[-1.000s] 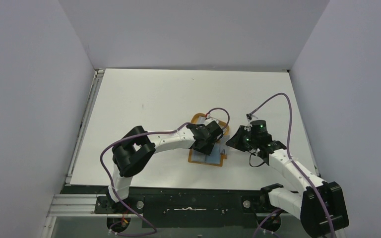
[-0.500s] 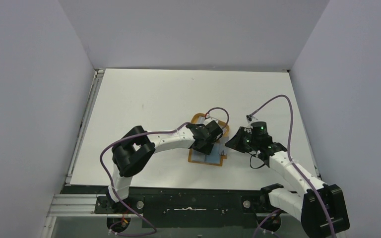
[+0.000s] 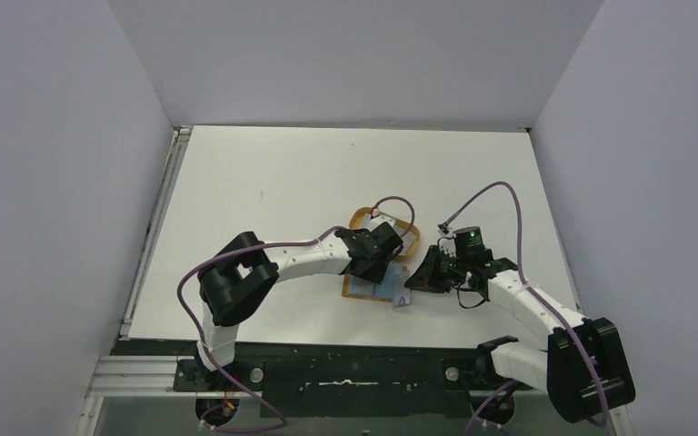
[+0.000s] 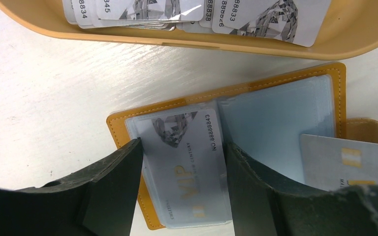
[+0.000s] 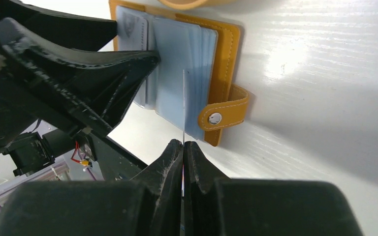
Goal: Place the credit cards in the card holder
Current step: Turn over the card slot in the card holder.
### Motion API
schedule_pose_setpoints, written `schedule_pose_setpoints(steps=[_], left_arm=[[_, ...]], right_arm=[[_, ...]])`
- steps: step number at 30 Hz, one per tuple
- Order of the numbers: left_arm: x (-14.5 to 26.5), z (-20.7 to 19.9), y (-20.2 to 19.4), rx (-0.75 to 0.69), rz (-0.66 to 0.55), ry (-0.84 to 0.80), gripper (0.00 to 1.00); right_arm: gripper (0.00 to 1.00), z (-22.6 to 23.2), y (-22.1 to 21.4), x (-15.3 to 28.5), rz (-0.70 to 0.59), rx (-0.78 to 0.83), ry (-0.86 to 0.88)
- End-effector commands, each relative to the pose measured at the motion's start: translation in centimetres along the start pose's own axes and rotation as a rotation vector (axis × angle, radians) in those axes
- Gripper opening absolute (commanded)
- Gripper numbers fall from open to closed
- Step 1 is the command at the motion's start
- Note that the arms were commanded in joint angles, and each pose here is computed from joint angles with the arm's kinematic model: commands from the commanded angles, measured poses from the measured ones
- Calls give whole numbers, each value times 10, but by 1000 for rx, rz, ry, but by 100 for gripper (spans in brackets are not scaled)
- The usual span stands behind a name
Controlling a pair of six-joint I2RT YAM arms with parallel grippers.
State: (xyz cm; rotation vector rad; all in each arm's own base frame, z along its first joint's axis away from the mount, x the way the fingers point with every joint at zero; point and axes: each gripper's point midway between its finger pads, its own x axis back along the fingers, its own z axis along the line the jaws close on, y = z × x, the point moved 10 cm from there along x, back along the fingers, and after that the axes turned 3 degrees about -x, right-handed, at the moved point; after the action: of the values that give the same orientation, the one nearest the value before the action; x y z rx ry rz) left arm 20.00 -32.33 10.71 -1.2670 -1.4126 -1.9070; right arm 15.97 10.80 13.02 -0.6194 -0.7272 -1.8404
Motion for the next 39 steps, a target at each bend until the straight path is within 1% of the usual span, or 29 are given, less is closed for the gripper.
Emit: schedule_pose_setpoints(steps=[1, 6, 10, 16, 24, 39], left_arm=[[-10, 14, -25, -5, 117, 53, 21], [-10, 14, -26, -14, 117, 55, 18], [-10, 14, -26, -15, 116, 53, 16], [-11, 14, -26, -18, 117, 51, 14], [-11, 14, -25, -21, 116, 49, 13], [-10, 12, -25, -19, 114, 34, 11]], right_arm=[[0, 4, 6, -5, 1, 6, 35], [0, 5, 10, 0, -51, 13, 7], [0, 2, 11, 1, -47, 18, -13], [0, -2, 14, 2, -77, 14, -44], [0, -2, 16, 0, -84, 33, -19], [0, -4, 15, -12, 11, 67, 30]])
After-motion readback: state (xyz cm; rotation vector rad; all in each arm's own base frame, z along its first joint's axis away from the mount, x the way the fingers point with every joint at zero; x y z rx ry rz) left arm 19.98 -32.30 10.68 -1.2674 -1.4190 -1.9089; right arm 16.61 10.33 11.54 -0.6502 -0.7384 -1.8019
